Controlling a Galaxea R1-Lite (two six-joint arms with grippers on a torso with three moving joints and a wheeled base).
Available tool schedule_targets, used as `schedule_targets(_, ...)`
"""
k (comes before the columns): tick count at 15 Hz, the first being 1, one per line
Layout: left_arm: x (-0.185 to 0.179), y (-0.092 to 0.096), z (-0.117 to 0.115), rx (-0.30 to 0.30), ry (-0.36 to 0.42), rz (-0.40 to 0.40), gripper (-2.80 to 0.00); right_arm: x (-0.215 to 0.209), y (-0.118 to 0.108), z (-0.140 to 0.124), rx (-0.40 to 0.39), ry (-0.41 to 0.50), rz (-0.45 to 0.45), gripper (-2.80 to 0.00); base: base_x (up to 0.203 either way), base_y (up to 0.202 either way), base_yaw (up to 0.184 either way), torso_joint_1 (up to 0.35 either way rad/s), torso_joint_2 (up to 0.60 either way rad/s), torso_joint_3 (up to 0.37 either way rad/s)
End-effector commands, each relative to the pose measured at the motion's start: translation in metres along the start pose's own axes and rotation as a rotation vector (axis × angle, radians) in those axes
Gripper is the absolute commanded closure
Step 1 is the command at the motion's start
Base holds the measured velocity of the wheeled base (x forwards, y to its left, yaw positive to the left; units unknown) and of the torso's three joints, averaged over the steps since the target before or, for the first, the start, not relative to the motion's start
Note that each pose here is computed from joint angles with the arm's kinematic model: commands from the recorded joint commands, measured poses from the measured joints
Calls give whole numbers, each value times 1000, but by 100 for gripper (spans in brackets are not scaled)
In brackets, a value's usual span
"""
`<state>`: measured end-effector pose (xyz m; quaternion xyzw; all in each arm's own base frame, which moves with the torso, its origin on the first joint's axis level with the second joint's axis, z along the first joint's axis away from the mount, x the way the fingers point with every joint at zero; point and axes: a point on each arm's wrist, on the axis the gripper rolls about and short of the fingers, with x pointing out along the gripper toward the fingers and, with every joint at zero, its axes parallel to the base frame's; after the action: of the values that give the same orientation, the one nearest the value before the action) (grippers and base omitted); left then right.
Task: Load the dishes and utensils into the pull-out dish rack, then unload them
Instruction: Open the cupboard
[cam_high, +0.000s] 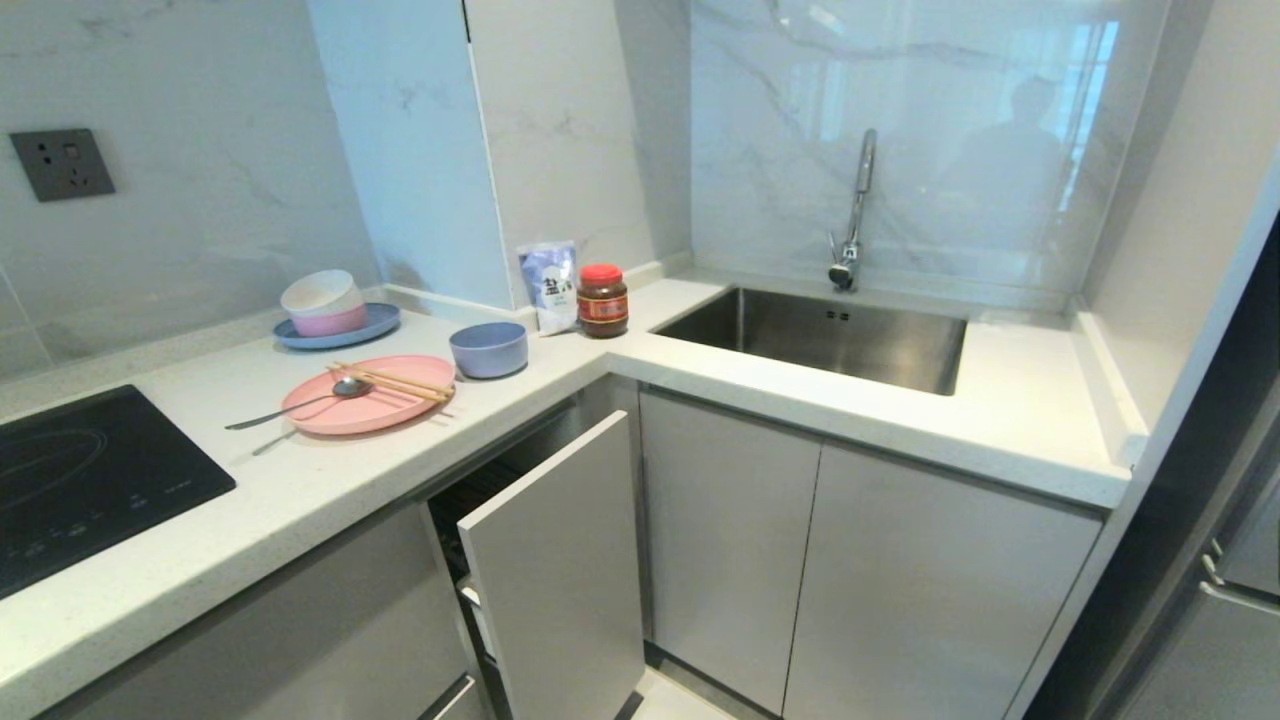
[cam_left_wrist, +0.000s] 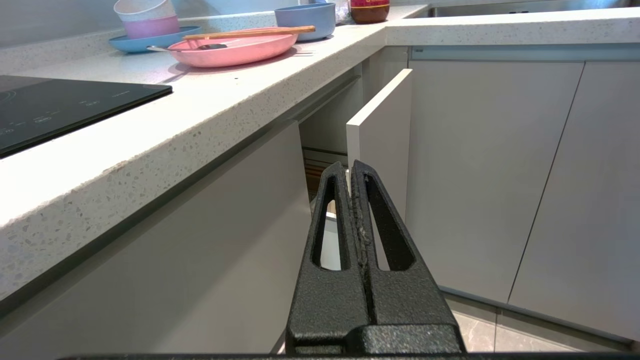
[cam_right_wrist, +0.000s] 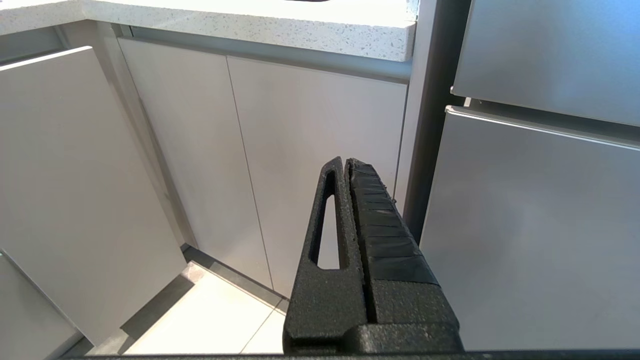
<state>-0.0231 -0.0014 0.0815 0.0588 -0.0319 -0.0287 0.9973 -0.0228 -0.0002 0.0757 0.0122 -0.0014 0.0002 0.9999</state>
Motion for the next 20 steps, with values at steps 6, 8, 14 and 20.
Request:
schedule_targets(6,2,-1,-7,-3,26,-3,0,0,0,0,0,-3,1,0,0,0,0,0,0,0)
schedule_targets(8,2,-1,-7,-8,26,-3,0,0,0,0,0,-3,1,0,0,0,0,0,0,0)
schedule_targets(14,2,-1,-7,-22,28,-2,0,0,0,0,0,-2,1,0,0,0,0,2,3,-158)
schedule_targets(20,2,0,-8,-58,31,12,0,0,0,0,0,-3,0,0,0,0,0,2,1,-199)
